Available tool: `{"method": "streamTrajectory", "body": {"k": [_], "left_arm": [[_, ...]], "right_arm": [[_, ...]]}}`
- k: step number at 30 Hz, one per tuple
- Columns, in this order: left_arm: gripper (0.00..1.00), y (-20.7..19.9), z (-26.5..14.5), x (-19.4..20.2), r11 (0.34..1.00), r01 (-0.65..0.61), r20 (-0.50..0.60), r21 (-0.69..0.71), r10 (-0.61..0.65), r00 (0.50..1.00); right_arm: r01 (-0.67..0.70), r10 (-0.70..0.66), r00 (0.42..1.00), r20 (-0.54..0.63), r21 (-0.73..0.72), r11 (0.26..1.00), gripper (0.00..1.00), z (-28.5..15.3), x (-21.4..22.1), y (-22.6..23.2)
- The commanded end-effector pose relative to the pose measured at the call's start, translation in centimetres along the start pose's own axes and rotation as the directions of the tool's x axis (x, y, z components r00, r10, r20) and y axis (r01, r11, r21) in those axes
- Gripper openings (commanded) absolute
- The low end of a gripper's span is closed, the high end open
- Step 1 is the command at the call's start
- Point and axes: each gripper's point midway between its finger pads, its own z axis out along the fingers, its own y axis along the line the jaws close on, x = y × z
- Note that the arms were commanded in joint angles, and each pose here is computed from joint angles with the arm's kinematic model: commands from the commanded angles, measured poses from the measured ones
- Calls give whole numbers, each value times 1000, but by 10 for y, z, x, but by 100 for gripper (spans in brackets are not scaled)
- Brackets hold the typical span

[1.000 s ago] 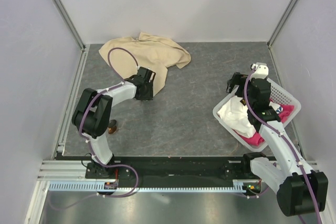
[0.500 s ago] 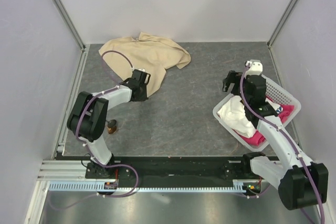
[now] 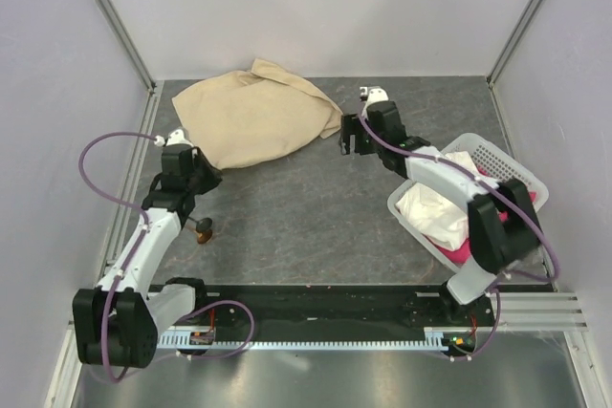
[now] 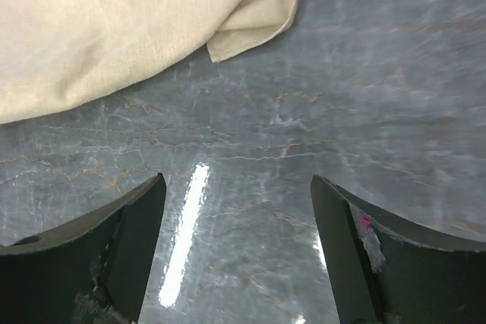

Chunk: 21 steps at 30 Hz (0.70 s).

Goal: Fold the napkin, place the utensils inside, and roll it up
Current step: Flatten the napkin out

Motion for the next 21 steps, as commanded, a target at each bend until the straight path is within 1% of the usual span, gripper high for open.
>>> {"method": "streamTrajectory", "body": {"k": [1,7,13,18,19,21], "left_arm": [[2,-14,-10,5,991,91,-63,100,-85,994],[2,-18,-18,-1,987,90,-67,134,-82,994],[2,-11,-25,-10,990,83,-52,118,-77,996],[2,-9,-28,-12,992,63,-60,112,-57,997],[2,-9,-27,-12,992,61,-60,110,-55,997],[2,-9,-26,-11,992,61,-71,111,-53,996]], "right_arm": [[-75,74,993,-91,-14,997,84,44,12,11],[-87,87,988,-130,3,996,79,85,18,12],[-128,133,982,-132,46,991,74,114,14,-5],[-187,191,973,-133,45,981,72,135,9,-22],[-201,203,967,-154,27,979,72,142,15,-21],[-211,210,965,-156,11,977,71,148,13,-21]]}}
